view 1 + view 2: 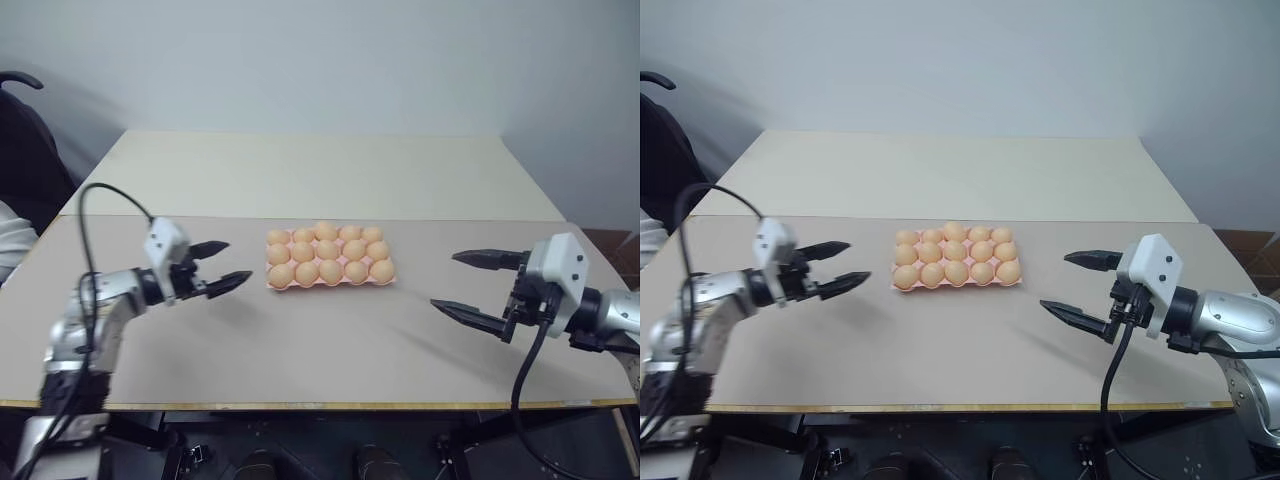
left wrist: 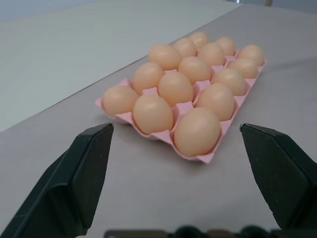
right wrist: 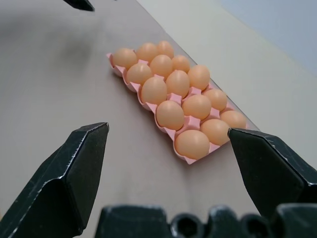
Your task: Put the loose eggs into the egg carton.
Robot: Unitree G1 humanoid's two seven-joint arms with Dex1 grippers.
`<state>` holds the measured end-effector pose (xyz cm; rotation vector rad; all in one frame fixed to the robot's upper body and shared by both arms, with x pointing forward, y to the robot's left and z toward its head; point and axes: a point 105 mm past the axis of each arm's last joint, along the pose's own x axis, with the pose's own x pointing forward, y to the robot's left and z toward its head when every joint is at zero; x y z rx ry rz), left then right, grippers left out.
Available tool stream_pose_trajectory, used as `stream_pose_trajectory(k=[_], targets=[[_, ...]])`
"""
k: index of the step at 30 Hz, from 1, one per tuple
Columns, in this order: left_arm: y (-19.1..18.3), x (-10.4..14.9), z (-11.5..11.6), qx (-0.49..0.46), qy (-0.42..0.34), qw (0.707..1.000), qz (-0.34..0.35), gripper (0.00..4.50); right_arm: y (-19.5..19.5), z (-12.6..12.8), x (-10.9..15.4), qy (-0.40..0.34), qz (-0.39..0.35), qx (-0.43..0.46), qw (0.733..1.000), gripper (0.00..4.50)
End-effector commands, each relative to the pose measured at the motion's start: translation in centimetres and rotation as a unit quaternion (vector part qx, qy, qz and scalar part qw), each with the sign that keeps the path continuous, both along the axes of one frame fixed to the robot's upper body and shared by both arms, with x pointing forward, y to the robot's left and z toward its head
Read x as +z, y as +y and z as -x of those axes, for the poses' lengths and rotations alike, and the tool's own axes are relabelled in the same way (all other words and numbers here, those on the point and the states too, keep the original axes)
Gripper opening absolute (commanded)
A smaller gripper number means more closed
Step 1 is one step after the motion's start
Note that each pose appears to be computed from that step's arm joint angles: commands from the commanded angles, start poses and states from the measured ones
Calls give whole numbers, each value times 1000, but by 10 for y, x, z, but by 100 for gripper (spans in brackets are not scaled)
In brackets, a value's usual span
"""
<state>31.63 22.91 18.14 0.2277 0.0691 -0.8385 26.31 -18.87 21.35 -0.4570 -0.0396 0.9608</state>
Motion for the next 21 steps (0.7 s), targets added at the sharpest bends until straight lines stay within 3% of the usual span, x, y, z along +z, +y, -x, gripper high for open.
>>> stream_pose_trajectory(k=[1,6,10,21], targets=[[20,15,25,13,-11,999,-33,445,0,-4,9,-19,6,14,1000,450],[41,19,67,55,2,998,-40,445,2,-9,5,-7,1,24,1000,450],[37,21,87,71,2,997,-35,445,3,-13,4,-3,-5,26,1000,450],[33,21,101,98,10,995,-21,445,7,-21,4,1,-8,37,999,450]])
